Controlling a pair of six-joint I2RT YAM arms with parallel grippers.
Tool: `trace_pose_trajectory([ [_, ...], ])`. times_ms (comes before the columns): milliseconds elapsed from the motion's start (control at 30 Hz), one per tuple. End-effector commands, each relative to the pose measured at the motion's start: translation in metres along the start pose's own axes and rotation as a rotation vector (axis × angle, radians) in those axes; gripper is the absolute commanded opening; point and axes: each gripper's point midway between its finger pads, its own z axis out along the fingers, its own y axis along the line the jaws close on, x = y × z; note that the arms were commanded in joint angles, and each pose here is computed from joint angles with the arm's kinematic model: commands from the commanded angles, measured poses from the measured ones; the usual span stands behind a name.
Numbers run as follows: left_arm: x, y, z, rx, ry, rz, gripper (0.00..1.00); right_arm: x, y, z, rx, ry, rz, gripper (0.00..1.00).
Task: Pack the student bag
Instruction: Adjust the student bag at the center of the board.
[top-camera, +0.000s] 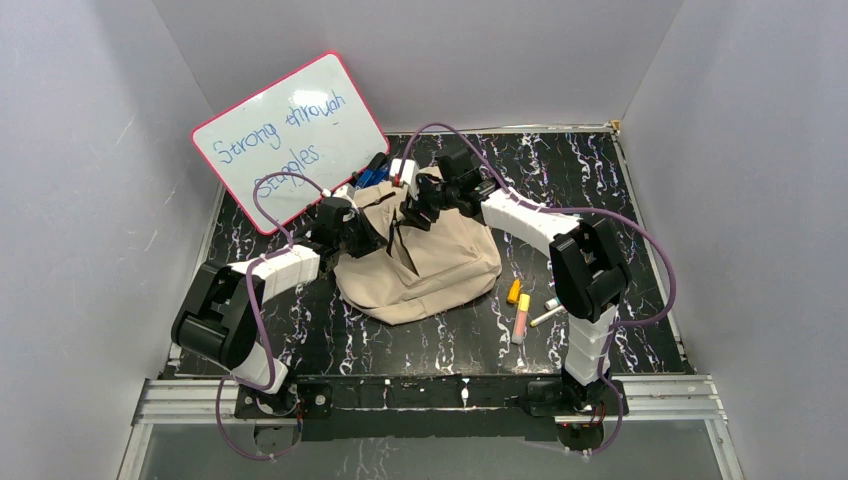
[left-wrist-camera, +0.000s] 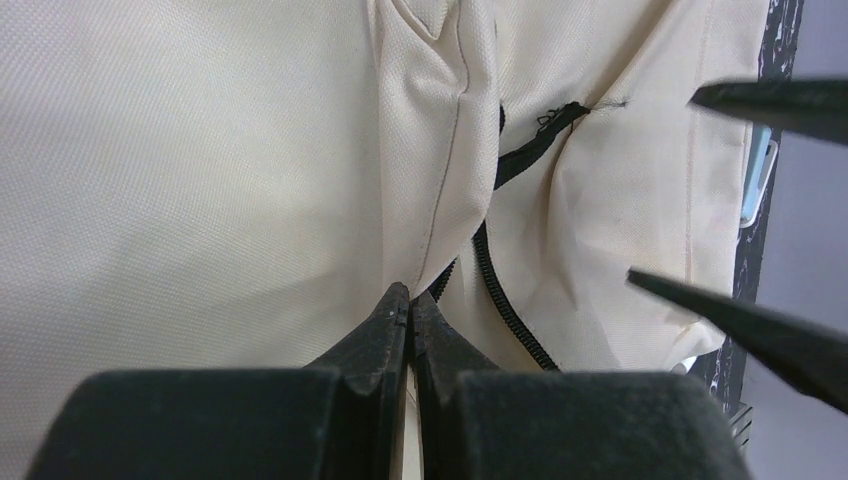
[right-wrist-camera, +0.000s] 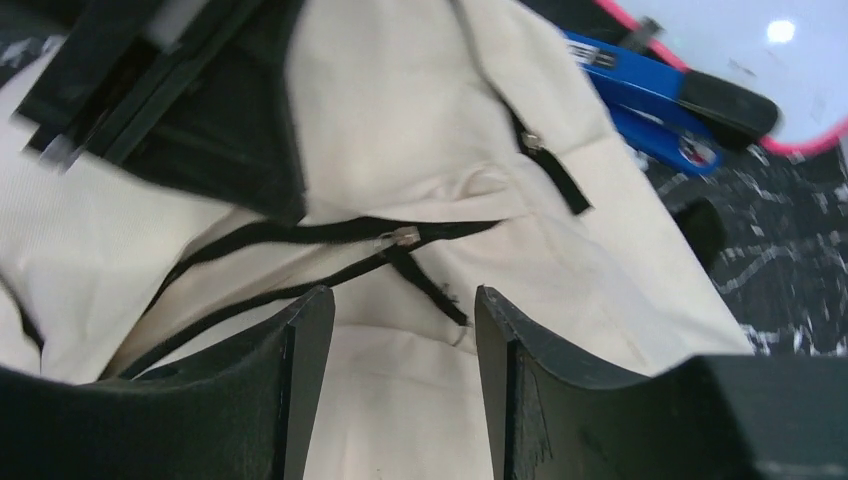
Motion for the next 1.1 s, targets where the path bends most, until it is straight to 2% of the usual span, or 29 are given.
trace_pose_trajectory([
  [0,0.009,0.007,-0.006,-0.024,0.041,0.011,0.00,-0.008,0.020,-0.005,-0.233,-0.051,-0.319,0.62],
  [233,0.008,0.007,-0.009,-0.029,0.034,0.012,0.00,-0.007,0.009,0.009,-0.344,-0.080,-0.383,0.58],
  [433,0.007,0.007,-0.010,-0.029,0.030,0.008,0.00,0.011,0.007,0.021,-0.397,-0.023,-0.357,0.55],
  [667,0.008,0.008,-0.009,-0.032,0.035,0.008,0.00,0.024,-0.002,0.032,-0.379,0.014,-0.361,0.51],
  [1067,0.007,0.008,-0.008,-0.037,0.040,0.011,0.00,0.037,-0.015,0.038,-0.321,0.083,-0.355,0.14],
])
